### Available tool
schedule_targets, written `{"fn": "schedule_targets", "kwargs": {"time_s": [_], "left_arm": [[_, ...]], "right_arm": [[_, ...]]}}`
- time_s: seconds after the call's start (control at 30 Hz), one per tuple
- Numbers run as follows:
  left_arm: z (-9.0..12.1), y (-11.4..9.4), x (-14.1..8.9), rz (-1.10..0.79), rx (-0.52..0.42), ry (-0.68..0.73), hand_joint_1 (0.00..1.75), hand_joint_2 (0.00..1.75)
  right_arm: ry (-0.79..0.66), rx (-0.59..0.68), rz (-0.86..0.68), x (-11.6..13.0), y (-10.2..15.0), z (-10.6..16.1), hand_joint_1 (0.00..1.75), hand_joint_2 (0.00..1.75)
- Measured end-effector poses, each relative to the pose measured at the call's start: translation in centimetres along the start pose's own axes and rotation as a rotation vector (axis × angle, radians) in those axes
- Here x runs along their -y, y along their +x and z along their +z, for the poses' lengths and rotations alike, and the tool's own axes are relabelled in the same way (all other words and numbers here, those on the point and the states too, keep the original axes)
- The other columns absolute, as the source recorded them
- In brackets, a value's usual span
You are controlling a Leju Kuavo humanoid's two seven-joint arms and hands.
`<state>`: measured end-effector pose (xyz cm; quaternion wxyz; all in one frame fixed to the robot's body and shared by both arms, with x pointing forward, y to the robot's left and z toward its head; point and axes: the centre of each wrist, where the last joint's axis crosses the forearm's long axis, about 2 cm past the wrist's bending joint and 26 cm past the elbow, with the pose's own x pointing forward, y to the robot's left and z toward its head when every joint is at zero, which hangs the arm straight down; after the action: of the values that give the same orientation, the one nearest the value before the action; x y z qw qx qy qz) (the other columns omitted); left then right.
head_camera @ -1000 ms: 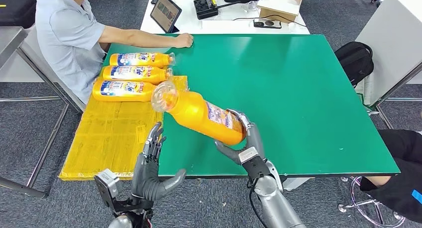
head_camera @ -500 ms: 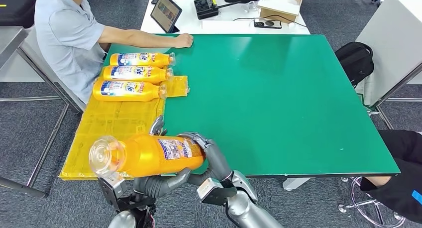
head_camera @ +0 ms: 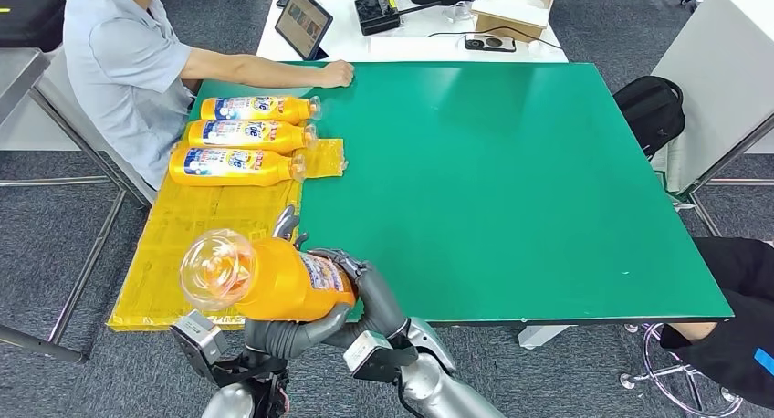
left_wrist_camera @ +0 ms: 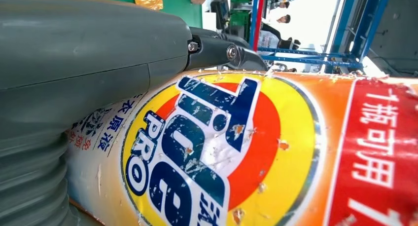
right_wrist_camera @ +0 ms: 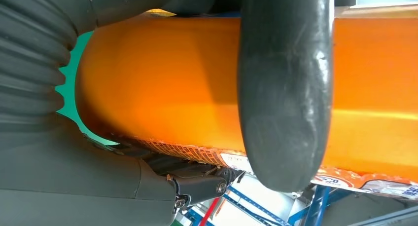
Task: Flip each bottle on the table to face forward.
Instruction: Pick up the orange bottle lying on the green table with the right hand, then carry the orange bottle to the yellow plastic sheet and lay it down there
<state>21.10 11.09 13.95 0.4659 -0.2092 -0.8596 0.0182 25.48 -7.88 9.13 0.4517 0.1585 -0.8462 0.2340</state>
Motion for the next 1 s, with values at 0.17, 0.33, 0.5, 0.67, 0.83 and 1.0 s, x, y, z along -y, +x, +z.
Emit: {"fn": "schedule_targets", "kwargs": {"time_s": [0.17,0.33,0.5,0.67,0.83,1.0], "left_arm": [[0.1,0.0,0.0,0.003,-0.002,0.005,0.99,1.75],[0.1,0.0,0.0,0.027,-0.011,0.016,1.75,1.75],[0.1,0.0,-0.2,0.091,-0.05,0.021,1.75,1.75],[0.2,-0.1,-1.2,0.115,-0.088,-0.007,1.75,1.75],[-0.5,0.2,-2.4,0.02,-0.064,0.011,1.75,1.75],[-1.3,0.4,-3.7,-0.064,-0.045,0.073,1.75,1.75]], "right_arm": [[0.003,-0.004,0.0,-0.1,-0.1,-0.1,1.75,1.75],[0.006,-0.014,0.002,-0.2,-0.3,0.1,1.02,1.75],[0.017,-0.039,0.031,-0.1,-0.8,0.9,0.0,1.75],[-0.006,-0.059,0.095,0.1,-1.2,2.3,0.0,1.75],[-0.104,-0.041,0.153,1.0,-0.7,2.9,0.0,1.31],[-0.222,0.022,0.265,2.3,0.4,2.7,0.0,0.0]]}}
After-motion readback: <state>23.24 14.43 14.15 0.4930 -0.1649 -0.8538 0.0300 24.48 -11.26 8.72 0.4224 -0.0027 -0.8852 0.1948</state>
